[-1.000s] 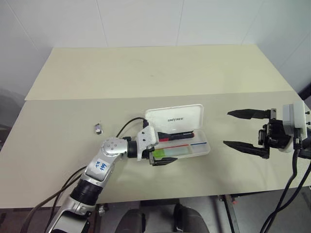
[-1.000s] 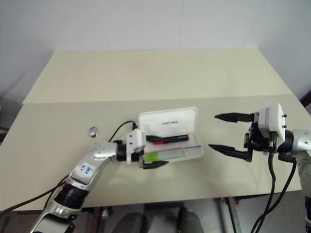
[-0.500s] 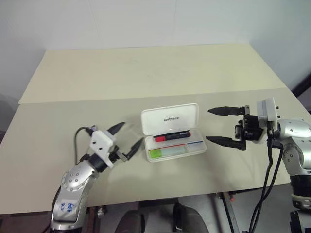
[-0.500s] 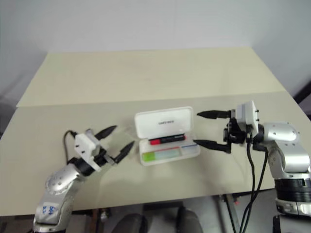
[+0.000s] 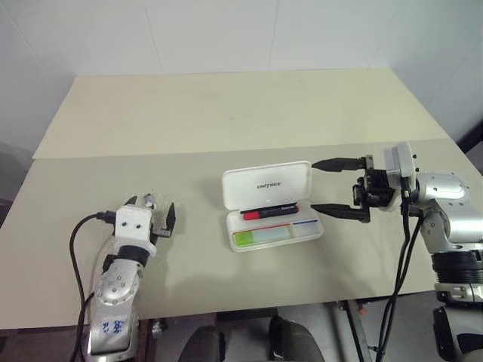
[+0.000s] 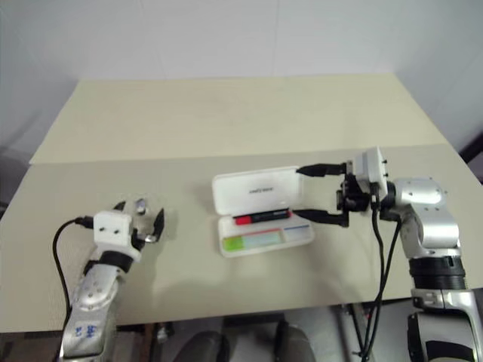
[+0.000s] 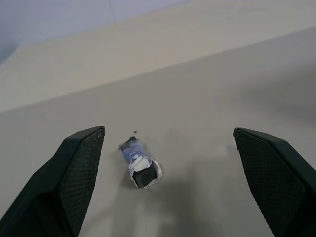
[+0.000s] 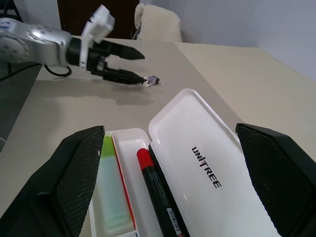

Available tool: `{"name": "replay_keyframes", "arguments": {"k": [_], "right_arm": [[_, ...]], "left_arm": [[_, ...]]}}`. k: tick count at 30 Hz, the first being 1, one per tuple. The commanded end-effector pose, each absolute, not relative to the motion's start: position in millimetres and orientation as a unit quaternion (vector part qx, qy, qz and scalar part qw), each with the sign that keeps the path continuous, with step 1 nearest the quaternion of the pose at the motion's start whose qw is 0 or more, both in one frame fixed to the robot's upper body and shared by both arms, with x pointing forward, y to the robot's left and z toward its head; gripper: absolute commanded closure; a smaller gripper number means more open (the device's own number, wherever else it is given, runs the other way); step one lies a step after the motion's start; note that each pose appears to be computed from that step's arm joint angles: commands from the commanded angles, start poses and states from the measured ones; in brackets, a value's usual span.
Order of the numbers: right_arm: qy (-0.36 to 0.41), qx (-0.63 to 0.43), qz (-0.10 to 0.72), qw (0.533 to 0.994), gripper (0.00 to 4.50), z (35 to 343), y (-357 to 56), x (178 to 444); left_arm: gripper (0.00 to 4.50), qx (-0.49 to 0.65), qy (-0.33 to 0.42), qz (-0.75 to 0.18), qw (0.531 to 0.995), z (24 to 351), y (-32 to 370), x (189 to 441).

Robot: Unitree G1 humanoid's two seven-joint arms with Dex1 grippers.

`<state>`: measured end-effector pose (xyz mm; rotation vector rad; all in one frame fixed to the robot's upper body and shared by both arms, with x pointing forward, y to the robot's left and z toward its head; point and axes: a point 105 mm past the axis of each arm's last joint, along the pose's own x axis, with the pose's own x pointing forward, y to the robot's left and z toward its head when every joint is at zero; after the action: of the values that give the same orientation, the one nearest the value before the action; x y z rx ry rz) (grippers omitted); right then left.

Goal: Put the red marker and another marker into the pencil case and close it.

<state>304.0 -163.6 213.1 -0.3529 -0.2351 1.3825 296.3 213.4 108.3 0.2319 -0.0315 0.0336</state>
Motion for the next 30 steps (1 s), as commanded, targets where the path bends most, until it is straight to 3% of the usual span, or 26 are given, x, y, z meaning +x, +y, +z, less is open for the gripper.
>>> {"name": "replay_keyframes", "arguments": {"k": [1,11,15,24,28,30], "right_arm": [[-0.128,-0.178,0.632,0.743,0.0,223.8,-163.8,302.7],[-0.13,-0.183,0.627,0.746,0.0,225.8,-165.8,304.0],[-0.131,-0.184,0.624,0.748,0.0,226.0,-167.3,303.3],[-0.133,-0.185,0.62,0.751,0.0,226.9,-169.1,303.4],[-0.133,-0.185,0.619,0.751,0.0,226.6,-169.6,303.1],[-0.133,-0.185,0.619,0.752,0.0,226.4,-169.8,303.3]], "left_arm": [[0.03,0.109,-0.018,0.039,0.993,110.8,220.8,299.4],[0.03,0.047,0.012,0.066,0.997,96.2,220.6,317.4],[0.9,0.012,0.022,0.076,0.997,89.8,215.7,320.5],[4.0,0.011,0.025,0.066,0.997,91.2,211.6,322.2],[4.13,0.008,0.017,0.065,0.998,95.1,211.5,322.1],[4.13,-0.003,-0.026,0.061,0.998,114.4,210.4,324.6]]}}
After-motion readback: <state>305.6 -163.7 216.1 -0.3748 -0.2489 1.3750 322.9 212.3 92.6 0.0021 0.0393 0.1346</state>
